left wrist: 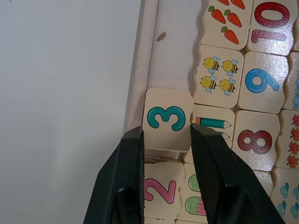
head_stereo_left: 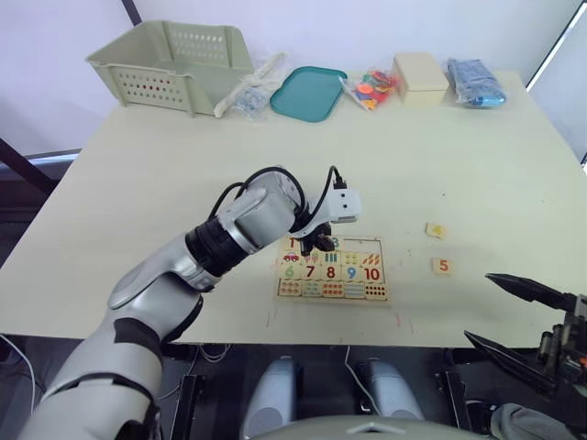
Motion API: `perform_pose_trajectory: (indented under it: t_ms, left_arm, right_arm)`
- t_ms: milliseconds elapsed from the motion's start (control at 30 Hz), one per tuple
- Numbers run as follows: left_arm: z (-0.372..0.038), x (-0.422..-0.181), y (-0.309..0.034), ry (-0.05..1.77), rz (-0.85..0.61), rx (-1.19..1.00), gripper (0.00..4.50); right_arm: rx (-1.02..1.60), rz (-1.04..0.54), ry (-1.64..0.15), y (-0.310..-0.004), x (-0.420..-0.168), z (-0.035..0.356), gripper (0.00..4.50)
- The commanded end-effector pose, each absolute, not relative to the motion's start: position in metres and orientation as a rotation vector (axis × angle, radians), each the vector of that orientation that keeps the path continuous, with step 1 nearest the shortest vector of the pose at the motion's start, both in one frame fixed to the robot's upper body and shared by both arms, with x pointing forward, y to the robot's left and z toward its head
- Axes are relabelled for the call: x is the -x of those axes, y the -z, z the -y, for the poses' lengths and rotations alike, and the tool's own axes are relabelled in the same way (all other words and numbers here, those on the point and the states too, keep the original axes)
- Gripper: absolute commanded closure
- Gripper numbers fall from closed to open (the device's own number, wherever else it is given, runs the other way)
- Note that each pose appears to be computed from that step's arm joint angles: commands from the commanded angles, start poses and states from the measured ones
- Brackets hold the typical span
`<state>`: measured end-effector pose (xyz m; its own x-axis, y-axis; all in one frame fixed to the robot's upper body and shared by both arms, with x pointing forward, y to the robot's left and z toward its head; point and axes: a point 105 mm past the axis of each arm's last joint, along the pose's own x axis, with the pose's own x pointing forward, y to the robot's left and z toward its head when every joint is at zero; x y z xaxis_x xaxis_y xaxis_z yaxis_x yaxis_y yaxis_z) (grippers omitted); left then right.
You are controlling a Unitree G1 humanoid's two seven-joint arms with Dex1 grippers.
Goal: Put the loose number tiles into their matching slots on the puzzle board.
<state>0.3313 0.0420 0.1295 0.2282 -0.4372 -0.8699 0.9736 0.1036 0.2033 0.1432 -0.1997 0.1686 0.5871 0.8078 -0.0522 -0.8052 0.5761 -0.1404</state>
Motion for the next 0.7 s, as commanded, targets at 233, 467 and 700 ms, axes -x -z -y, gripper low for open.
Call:
perform_pose_trajectory:
  t_ms: [233, 467, 700]
  left_arm:
    - [-0.0394, -0.3317, -0.1377, 1.191, -0.697, -0.958, 3.53]
    - [-0.0391, -0.3319, -0.1383, 1.192, -0.693, -0.955, 1.65]
    - [-0.0387, -0.3316, -0.1423, 1.194, -0.683, -0.950, 0.04]
  right_arm:
    - [0.172, 0.046, -0.964, -0.1749, -0.1408, 0.1945, 0.00]
    - [0.171, 0.045, -0.967, -0.1745, -0.1413, 0.1943, 0.00]
    - [0.171, 0.045, -0.970, -0.1746, -0.1419, 0.1940, 0.00]
